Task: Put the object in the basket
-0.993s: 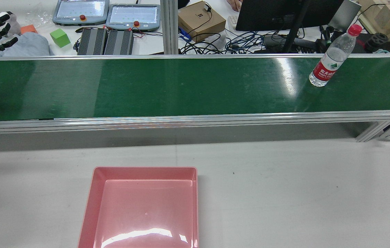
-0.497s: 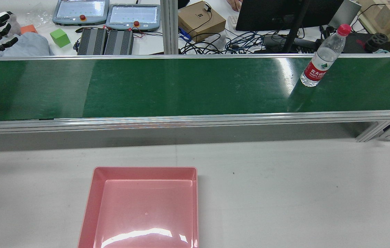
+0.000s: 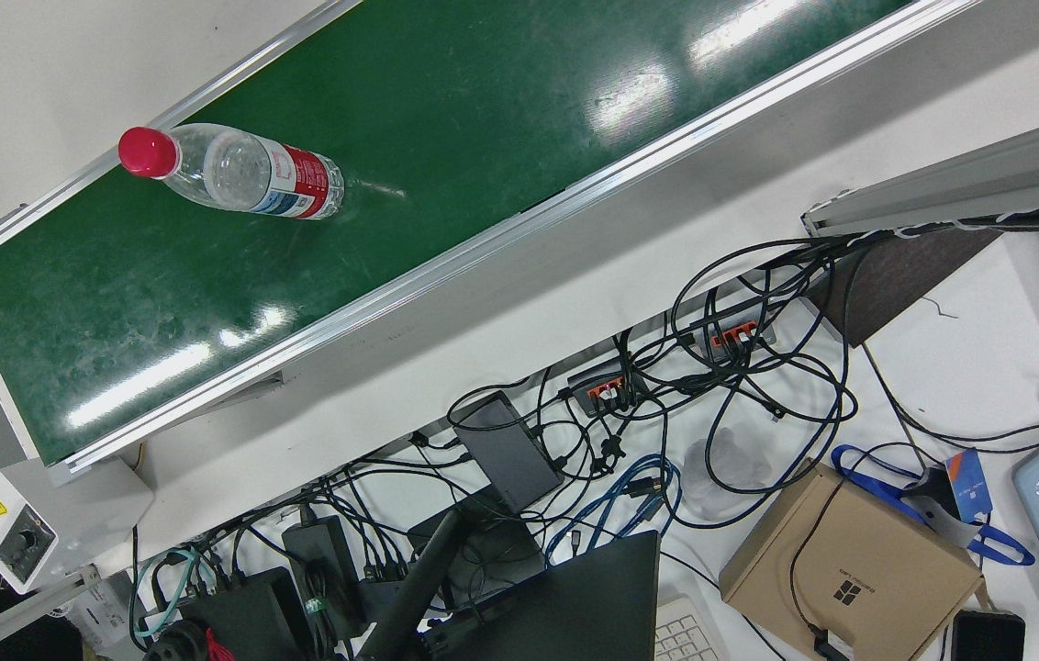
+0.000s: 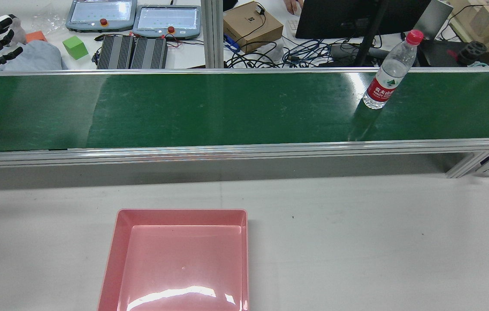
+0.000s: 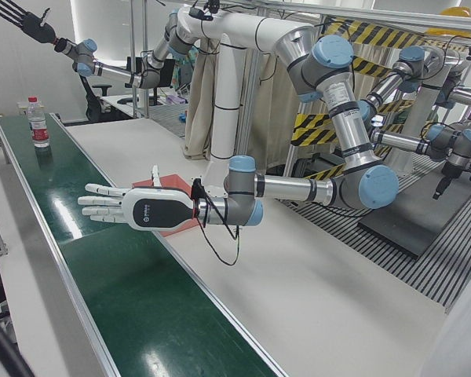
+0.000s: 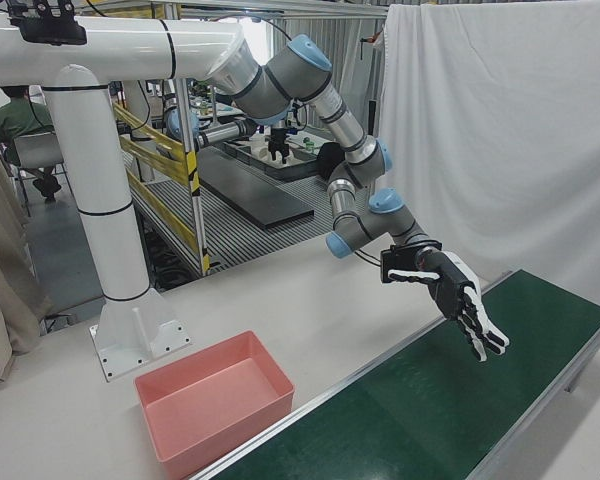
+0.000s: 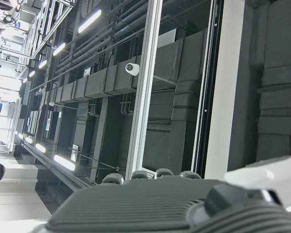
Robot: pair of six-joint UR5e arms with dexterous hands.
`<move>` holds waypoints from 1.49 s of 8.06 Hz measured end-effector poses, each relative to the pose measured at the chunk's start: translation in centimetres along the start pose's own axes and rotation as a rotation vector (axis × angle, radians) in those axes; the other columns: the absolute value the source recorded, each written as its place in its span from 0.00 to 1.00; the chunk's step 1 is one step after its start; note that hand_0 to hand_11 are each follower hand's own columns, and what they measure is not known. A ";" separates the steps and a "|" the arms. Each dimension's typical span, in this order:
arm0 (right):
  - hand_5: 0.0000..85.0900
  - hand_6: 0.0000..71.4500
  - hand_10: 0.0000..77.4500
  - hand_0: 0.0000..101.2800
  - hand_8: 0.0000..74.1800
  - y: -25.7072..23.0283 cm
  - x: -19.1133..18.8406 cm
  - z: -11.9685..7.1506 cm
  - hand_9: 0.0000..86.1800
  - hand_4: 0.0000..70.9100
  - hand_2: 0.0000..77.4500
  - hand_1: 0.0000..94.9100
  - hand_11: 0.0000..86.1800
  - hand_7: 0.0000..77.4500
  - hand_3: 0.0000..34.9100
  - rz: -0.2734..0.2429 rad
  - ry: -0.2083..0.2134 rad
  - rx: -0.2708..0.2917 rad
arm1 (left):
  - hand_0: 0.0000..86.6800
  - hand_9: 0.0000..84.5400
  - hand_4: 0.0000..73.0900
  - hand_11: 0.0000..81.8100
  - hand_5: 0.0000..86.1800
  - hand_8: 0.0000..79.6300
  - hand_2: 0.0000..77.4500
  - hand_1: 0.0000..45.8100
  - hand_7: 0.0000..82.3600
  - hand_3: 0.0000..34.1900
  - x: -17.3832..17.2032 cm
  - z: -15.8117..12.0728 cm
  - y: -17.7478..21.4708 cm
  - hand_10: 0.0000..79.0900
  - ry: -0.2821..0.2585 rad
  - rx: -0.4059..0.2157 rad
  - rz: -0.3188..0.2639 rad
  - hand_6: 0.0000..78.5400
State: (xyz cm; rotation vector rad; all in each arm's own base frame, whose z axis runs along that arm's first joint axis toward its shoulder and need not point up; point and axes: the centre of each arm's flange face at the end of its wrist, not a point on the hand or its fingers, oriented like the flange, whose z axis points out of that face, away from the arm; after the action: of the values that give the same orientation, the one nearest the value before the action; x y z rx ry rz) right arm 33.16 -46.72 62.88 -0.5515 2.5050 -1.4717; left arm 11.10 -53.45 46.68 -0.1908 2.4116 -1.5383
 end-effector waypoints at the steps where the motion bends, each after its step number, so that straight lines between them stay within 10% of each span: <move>1: 0.00 0.00 0.01 0.00 0.00 0.0 0.0 0.0 0.00 0.01 0.01 0.00 0.00 0.01 0.00 0.000 0.000 0.000 | 0.61 0.01 0.16 0.11 0.13 0.02 0.01 0.29 0.01 0.00 0.0 0.0 0.0 0.07 0.000 0.000 -0.001 0.03; 12: 0.00 0.00 0.01 0.00 0.00 0.0 0.0 0.0 0.00 0.01 0.01 0.00 0.00 0.01 0.00 0.000 0.000 0.000 | 0.61 0.01 0.16 0.13 0.13 0.03 0.01 0.30 0.01 0.00 0.4 0.1 0.6 0.07 0.006 -0.011 -0.006 0.03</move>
State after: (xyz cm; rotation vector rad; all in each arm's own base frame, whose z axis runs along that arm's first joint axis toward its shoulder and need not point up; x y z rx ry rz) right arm 33.16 -46.72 62.88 -0.5515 2.5050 -1.4717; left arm 10.81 -53.35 46.06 -0.1959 2.4267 -1.5312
